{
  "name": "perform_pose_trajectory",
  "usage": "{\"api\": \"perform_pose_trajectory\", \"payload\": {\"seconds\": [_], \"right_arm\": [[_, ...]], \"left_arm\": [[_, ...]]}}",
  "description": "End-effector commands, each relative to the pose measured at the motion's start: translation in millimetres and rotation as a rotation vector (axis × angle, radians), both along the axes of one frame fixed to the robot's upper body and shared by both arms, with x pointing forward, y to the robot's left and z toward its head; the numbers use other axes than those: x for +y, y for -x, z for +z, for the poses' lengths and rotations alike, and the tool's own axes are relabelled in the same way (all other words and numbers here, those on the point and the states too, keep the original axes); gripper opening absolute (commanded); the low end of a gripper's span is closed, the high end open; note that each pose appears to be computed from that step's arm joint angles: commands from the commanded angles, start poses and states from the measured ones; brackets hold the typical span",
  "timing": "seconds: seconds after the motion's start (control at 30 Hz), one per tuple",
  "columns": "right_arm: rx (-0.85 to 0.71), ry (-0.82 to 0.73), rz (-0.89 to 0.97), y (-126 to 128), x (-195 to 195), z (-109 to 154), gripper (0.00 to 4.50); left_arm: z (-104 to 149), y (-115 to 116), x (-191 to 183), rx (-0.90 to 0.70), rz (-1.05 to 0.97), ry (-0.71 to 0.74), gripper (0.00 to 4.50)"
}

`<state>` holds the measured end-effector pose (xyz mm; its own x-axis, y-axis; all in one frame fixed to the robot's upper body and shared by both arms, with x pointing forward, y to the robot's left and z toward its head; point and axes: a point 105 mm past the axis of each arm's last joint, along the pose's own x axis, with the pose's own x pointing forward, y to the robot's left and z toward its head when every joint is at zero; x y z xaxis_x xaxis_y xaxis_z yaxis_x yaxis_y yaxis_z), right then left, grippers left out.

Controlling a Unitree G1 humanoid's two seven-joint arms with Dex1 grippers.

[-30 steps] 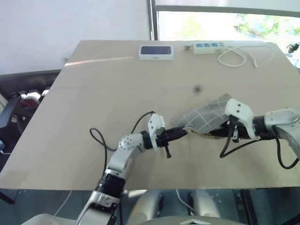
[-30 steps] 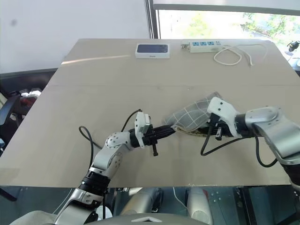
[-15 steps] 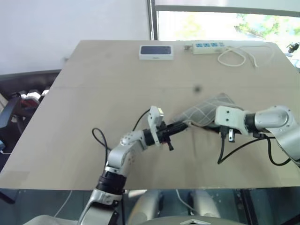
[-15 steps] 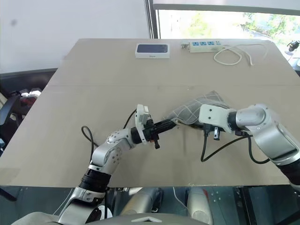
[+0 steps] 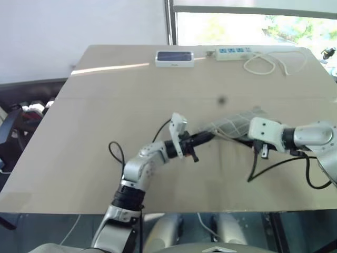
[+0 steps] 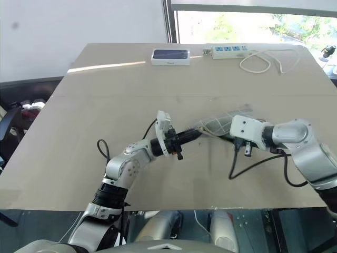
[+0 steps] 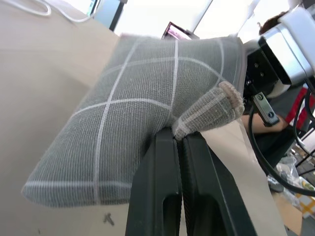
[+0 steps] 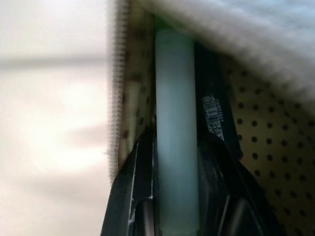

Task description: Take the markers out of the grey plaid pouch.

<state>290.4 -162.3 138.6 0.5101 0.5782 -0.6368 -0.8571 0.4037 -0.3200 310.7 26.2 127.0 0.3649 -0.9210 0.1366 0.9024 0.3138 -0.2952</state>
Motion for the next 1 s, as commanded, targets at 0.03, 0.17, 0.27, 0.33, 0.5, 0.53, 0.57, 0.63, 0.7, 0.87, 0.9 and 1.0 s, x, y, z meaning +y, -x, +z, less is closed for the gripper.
{"api": "perform_pose_trajectory", "payload": {"seconds": [0.03,0.17,0.27,0.33,0.5,0.53,0.57,0.63,0.7,0.87,0.9,1.0], "right_arm": [[0.082,-0.306,-0.207,-5,5,21,0.38],[0.159,-0.508,-0.302,-8,16,33,0.38],[0.189,-0.547,-0.327,-10,20,36,0.38],[0.216,-0.589,-0.348,-12,23,38,0.38],[0.260,-0.721,-0.428,-23,21,50,0.38],[0.270,-0.754,-0.451,-26,19,52,0.38],[0.280,-0.789,-0.471,-29,18,53,0.38],[0.287,-0.843,-0.509,-35,14,55,0.38],[0.311,-0.909,-0.542,-39,12,53,0.38],[0.308,-0.874,-0.559,-37,7,51,0.38],[0.299,-0.811,-0.550,-33,6,48,0.38],[0.280,-0.681,-0.498,-23,7,40,0.38]], "left_arm": [[10,-2,5,-0.059,0.023,0.027,0.00],[8,6,-3,-0.074,-0.002,0.030,0.00],[6,9,-5,-0.072,0.000,0.035,0.00],[5,11,-6,-0.072,-0.001,0.035,0.00],[-2,16,-5,-0.069,-0.007,0.016,0.00],[-3,18,-6,-0.066,-0.015,0.012,0.00],[-4,20,-7,-0.063,-0.025,0.007,0.00],[-7,25,-8,-0.061,-0.049,-0.005,0.00],[-9,28,-9,-0.057,-0.062,-0.008,0.00],[-8,25,-7,-0.055,-0.046,-0.003,0.00],[-8,22,-6,-0.056,-0.035,-0.002,0.00],[-8,16,-3,-0.062,-0.007,-0.003,0.00]]}}
